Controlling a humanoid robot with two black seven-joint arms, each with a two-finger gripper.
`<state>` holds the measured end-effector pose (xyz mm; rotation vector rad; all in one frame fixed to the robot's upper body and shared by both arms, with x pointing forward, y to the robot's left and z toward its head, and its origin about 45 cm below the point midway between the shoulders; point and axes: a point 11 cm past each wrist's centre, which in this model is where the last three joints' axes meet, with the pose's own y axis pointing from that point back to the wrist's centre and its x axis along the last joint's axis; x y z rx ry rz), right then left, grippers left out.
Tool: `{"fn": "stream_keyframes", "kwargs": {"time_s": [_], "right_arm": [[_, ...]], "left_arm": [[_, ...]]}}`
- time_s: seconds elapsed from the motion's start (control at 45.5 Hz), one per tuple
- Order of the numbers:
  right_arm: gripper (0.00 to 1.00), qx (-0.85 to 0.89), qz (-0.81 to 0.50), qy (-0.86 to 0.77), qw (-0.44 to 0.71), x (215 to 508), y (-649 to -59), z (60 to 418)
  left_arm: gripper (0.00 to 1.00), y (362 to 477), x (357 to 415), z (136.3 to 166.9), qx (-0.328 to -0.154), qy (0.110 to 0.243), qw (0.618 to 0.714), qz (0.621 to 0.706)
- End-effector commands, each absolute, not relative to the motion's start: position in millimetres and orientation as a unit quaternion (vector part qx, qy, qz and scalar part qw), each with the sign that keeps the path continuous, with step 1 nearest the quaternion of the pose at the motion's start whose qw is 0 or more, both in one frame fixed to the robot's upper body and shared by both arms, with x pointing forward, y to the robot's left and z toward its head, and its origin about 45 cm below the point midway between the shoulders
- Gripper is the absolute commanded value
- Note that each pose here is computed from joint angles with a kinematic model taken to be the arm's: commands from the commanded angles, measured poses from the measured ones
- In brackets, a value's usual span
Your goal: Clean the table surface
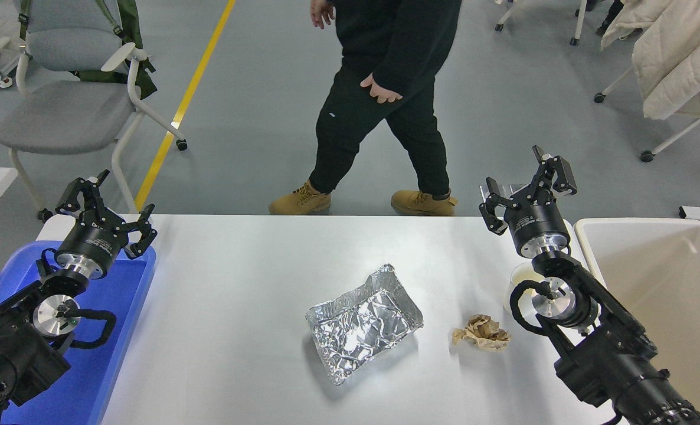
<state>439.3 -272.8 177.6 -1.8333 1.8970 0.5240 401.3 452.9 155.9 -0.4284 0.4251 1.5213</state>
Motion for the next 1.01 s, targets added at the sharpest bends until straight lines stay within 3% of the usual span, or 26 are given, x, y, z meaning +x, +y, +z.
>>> {"fn": "stream_keyframes", "kwargs": {"time_s": [0.0,0.637,0.791,0.989], "right_arm": [[1.00,-0.665,0.180,0.690,0.223,444,-278,184],[1.00,-0.703,0.133,0.678,0.166,438,-263,183],[1.00,-0.729,0.087,0.671,0.107,430,-280,175],[1.00,-0.715,0.091,0.683,0.120,437,-287,186]], "left_arm": [[1.00,452.6,401.4,155.7,-0.191,0.190,0.6836,0.6784],[1.00,453.1,401.8,156.7,-0.191,0.189,0.6837,0.6785],[1.00,453.2,401.8,156.8,-0.192,0.189,0.6833,0.6787],[1.00,453.1,401.8,156.7,-0.191,0.189,0.6837,0.6785]]}}
